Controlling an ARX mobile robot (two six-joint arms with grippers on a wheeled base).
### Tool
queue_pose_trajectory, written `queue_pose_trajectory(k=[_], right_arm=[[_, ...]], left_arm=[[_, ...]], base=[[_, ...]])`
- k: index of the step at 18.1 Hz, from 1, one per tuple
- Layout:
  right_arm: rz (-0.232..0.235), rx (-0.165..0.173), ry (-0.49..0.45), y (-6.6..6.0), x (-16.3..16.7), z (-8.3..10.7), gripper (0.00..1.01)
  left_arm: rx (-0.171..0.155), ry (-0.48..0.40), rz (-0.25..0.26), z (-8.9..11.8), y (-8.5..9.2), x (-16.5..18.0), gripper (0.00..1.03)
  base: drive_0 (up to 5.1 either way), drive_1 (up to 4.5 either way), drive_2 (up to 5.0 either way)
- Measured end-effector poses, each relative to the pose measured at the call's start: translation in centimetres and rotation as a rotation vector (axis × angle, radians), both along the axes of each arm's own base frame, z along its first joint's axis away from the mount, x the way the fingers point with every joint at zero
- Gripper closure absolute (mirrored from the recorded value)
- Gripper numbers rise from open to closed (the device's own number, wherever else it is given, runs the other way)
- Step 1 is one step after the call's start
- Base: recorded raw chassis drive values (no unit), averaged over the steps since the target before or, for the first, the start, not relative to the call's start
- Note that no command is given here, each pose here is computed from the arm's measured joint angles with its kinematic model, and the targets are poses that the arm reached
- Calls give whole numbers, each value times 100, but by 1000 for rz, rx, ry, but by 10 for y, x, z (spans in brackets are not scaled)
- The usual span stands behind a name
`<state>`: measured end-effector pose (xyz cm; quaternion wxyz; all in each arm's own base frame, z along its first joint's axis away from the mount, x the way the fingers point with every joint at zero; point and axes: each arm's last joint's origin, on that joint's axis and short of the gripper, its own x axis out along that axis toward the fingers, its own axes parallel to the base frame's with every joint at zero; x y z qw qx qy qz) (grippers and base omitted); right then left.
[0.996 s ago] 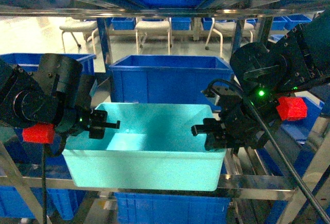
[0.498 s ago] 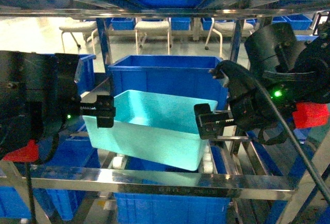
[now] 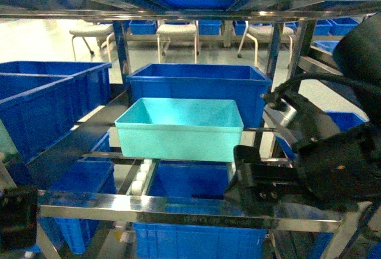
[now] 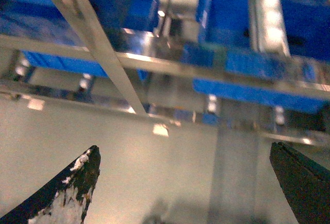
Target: Organize blue bins on left shelf correctly
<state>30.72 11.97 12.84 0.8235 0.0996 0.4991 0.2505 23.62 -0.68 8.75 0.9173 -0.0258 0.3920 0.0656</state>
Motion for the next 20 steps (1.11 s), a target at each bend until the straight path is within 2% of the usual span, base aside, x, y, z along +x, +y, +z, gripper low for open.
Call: queue_pose_trajectory(k=[1, 2, 3, 4, 5, 6, 7, 8, 9, 10, 11, 13, 18, 20], right_arm=[[-13, 10, 58, -4, -10, 4, 3], [-27, 17, 88, -5, -14, 3, 3], [-34, 20, 92, -5, -14, 3, 3], [-109, -60, -268, -2, -8, -14, 12], [-221, -212, -497, -17, -28, -33, 25], [-353, -325, -634, -41, -54, -41, 38], [-490, -283, -863, -59, -65, -12, 53], [-550, -204, -1039, -66, -68, 18, 64], [-559, -172, -1100, -72, -78, 29, 75], [-551, -186, -1083, -77, -86, 25, 82], [-528, -222, -1019, -83, -98, 14, 93], [-520, -239, -998, -88, -105, 11, 100], [-532, -212, -1053, -94, -115, 24, 99], [-531, -221, -1036, -98, -120, 28, 99]], left_arm=[[1, 19, -37, 2, -5, -16, 5], [4, -14, -81, 8, -9, -24, 5], [9, -53, -80, 13, -9, -19, 5], [13, -212, -123, -11, -6, -23, 20], [15, -173, -140, -32, -3, -50, 32], [4, -307, -132, -20, 6, -65, 47], [33, -589, -105, 17, 9, -53, 60], [30, -690, -126, 33, 7, -54, 72], [24, -688, -143, 34, 5, -62, 81], [27, -694, -134, 36, 6, -62, 89], [36, -776, -128, 49, 7, -65, 100], [39, -816, -128, 57, 7, -68, 101], [39, -812, -128, 64, 7, -76, 101], [40, -818, -128, 67, 7, -79, 101]], base=[[0, 0, 0], [0, 0, 0], [0, 0, 0], [0, 0, 0], [0, 0, 0], [0, 0, 0], [0, 0, 0], [0, 0, 0], [0, 0, 0], [0, 0, 0], [0, 0, 0], [0, 0, 0], [0, 0, 0], [0, 0, 0]])
